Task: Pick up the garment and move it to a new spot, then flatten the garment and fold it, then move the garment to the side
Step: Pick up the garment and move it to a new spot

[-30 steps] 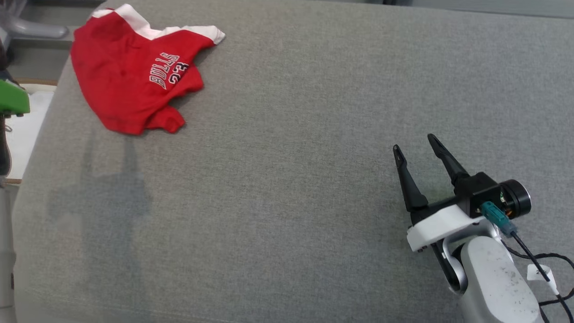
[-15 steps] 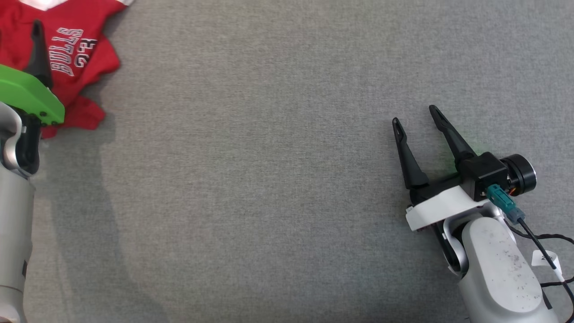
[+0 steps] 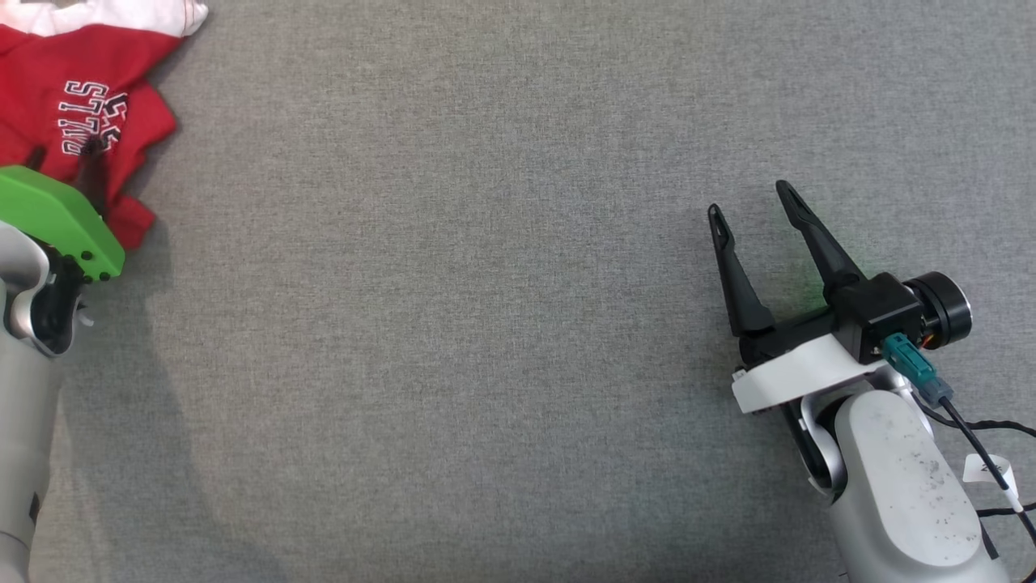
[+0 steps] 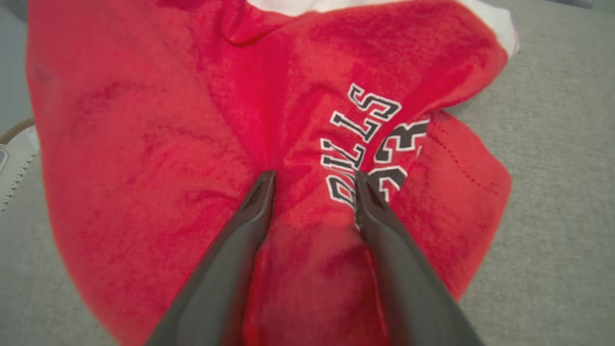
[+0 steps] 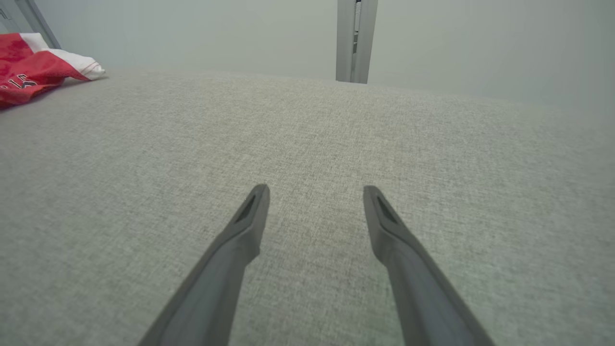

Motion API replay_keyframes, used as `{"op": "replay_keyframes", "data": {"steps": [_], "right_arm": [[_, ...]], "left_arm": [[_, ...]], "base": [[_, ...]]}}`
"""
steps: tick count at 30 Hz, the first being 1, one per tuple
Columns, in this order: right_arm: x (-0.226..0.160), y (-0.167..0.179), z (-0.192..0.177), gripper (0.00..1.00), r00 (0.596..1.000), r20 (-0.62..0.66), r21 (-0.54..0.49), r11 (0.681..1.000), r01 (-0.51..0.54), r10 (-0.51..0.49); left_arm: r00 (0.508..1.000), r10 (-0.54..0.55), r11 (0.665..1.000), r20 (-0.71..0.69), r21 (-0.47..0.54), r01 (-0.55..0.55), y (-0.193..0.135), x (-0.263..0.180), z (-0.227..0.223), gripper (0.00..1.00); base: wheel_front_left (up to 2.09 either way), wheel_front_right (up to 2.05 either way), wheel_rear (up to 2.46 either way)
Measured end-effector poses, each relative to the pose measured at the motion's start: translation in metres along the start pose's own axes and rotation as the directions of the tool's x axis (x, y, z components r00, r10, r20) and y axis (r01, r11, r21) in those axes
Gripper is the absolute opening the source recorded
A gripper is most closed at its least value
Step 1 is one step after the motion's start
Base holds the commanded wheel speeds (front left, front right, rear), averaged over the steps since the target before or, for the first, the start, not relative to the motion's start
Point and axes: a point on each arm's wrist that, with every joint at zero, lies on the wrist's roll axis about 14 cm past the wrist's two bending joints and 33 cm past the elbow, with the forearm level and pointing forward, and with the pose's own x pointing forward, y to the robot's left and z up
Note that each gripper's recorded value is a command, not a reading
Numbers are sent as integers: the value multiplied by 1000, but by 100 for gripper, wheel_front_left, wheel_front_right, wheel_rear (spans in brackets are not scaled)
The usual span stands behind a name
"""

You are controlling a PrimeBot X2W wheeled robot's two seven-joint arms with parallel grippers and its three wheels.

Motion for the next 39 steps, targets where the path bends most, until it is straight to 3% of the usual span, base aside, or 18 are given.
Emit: {"op": "replay_keyframes", "data": {"steps": [1, 6, 13, 17, 25, 29, 33, 39], "right_arm": [[0, 0, 1, 100, 1000, 2, -1, 1000, -1, 1], [-2, 2, 9, 100, 1000, 16, 0, 1000, -3, 3], [-10, -2, 26, 100, 999, 45, 1, 1000, 17, -17], [-19, -5, 37, 100, 998, 60, 10, 999, 34, -35], [-46, -10, 66, 100, 992, 106, 14, 997, 73, -74], [-63, -17, 82, 100, 985, 139, 3, 994, 106, -106], [-83, -30, 98, 100, 972, 174, -3, 987, 159, -156], [-113, -57, 108, 100, 948, 197, -3, 967, 255, -250]], "left_arm": [[1000, 5, 1000, -6, -5, -5, 2, -1, -1, 0], [1000, 25, 1000, 15, -15, -25, 10, -7, 3, 0], [987, 12, 999, 159, 35, -18, 9, -22, 40, 0], [960, -54, 995, 276, 100, 28, -12, -36, 74, 0], [840, -250, 964, 482, 208, 167, -82, -84, 148, 0], [757, -373, 926, 537, 263, 270, -136, -114, 170, 0], [668, -503, 864, 548, 314, 393, -199, -144, 169, 0], [527, -700, 710, 482, 388, 588, -300, -183, 136, 0]], "base": [[0, 0, 0], [0, 0, 0], [0, 0, 0], [0, 0, 0], [0, 0, 0], [0, 0, 0], [0, 0, 0], [0, 0, 0]]}}
